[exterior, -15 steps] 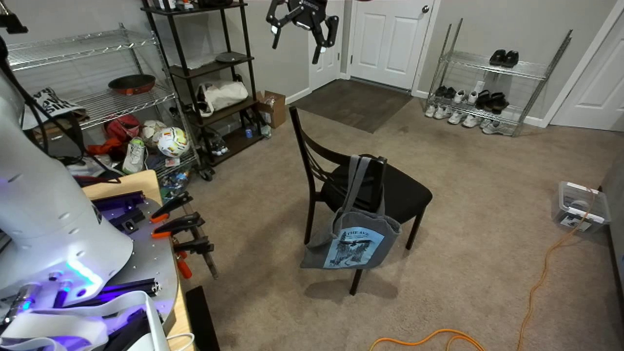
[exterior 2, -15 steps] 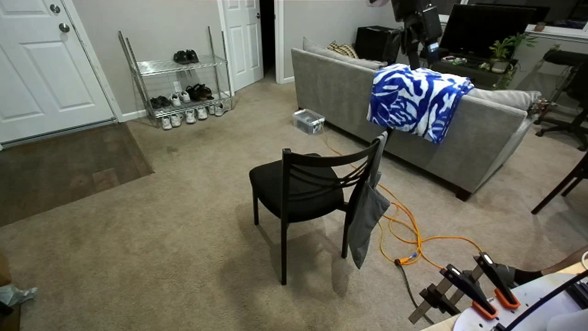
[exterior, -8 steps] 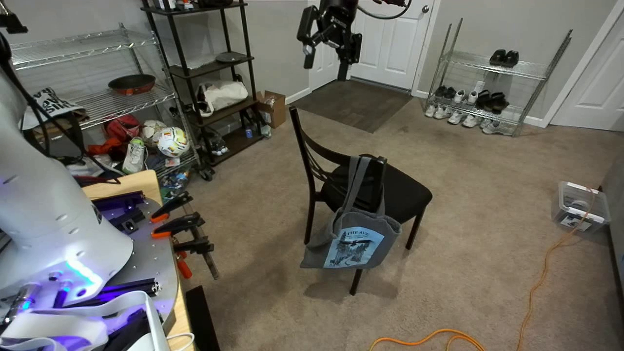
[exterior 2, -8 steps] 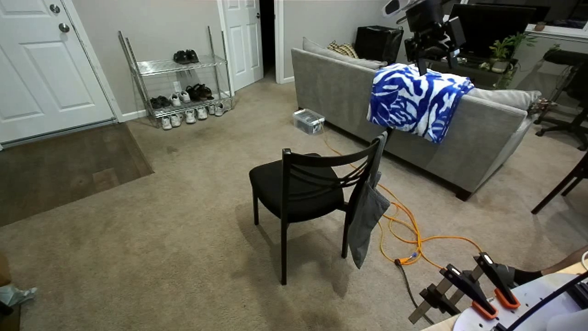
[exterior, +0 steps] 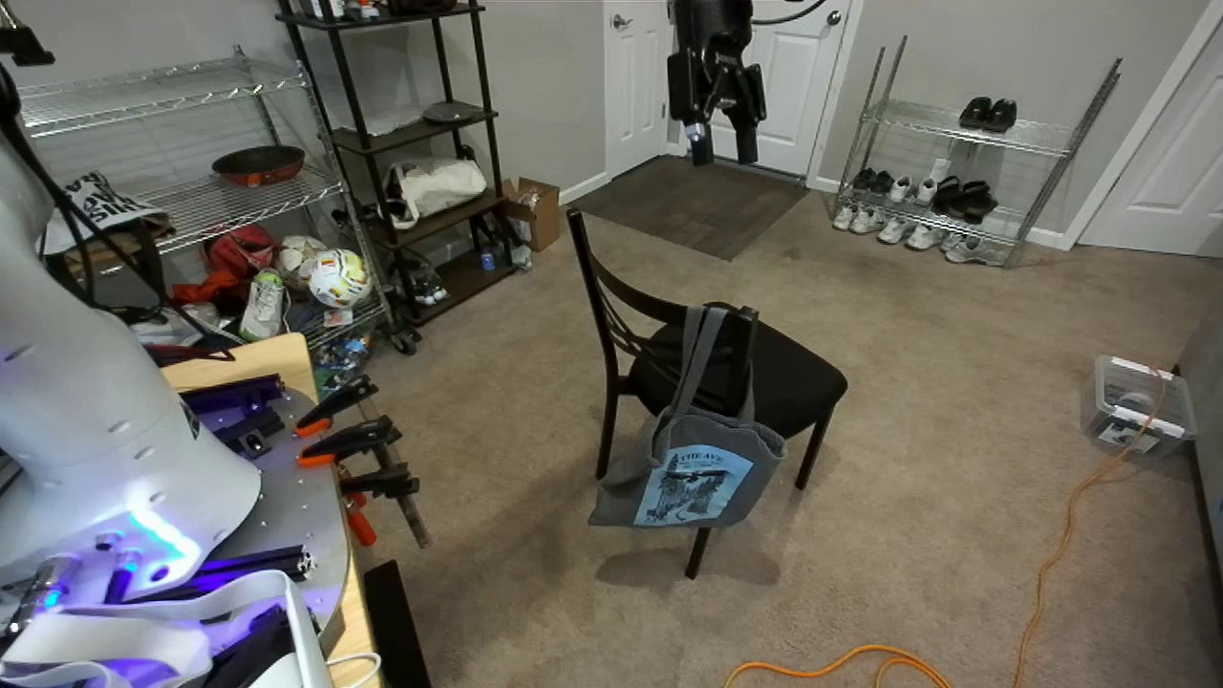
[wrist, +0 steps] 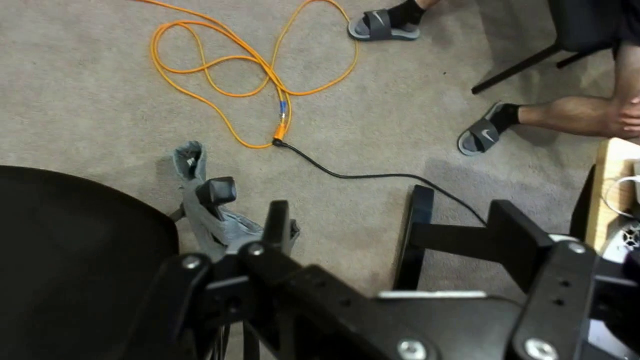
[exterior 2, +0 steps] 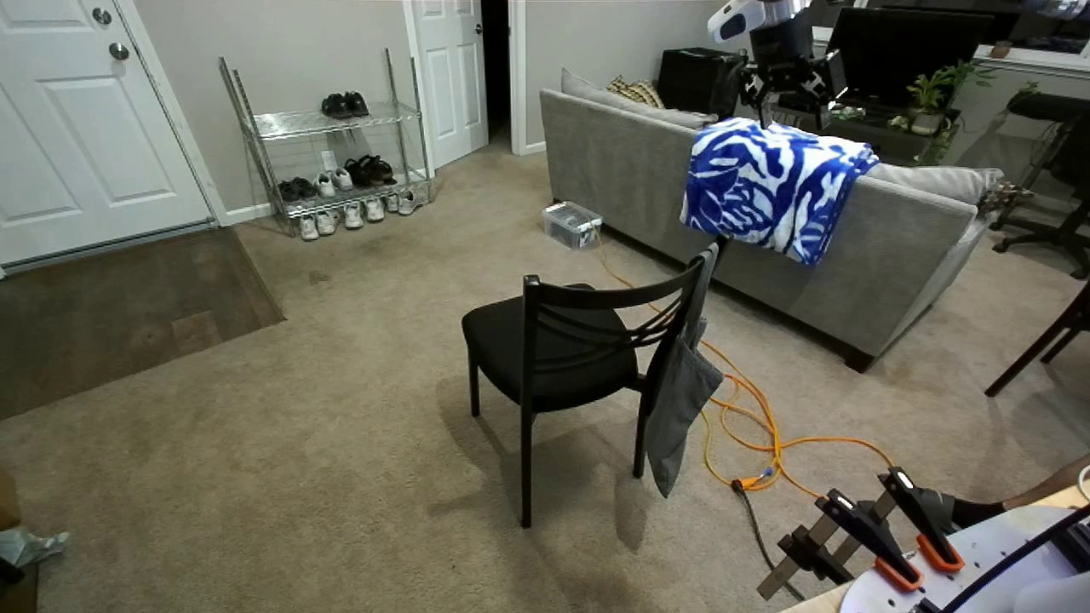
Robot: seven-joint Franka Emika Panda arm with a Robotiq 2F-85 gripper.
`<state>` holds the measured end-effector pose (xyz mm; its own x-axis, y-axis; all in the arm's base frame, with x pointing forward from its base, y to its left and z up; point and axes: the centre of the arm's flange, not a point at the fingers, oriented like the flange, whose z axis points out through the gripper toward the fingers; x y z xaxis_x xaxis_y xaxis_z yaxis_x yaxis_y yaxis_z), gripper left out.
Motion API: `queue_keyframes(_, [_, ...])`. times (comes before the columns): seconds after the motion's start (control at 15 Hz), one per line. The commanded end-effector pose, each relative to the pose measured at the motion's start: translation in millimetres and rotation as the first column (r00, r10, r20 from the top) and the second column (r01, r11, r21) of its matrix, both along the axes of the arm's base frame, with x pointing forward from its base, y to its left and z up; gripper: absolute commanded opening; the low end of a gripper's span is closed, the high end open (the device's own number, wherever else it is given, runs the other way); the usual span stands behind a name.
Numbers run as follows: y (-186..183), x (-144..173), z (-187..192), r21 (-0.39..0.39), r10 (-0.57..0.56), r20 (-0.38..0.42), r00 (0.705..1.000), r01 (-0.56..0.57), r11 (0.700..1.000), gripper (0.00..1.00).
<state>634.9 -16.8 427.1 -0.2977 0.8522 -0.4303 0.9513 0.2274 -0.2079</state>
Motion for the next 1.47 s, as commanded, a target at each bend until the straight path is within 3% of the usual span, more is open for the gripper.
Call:
queue_keyframes(0.0, [0, 0, -2, 0.000, 0.006, 0.006, 1.000, -0.006, 1.000, 1.00])
queue_keyframes(0.47, [6, 0, 9, -0.008, 0.014, 0.030, 0.999, -0.014, 1.000, 1.00])
queue_keyframes(0.6, [5, -2, 1, 0.026, 0.024, 0.004, 1.000, -0.024, 0.999, 1.00])
queue_keyframes(0.8, [4, -8, -44, 0.113, 0.114, -0.123, 0.986, -0.100, 0.989, 1.00])
queue_keyframes(1.07, [2, -12, -116, 0.239, 0.243, -0.247, 0.938, -0.184, 0.953, 1.00])
queue_keyframes(1.4, [-6, -13, -149, 0.372, 0.433, -0.374, 0.820, -0.296, 0.880, 1.00])
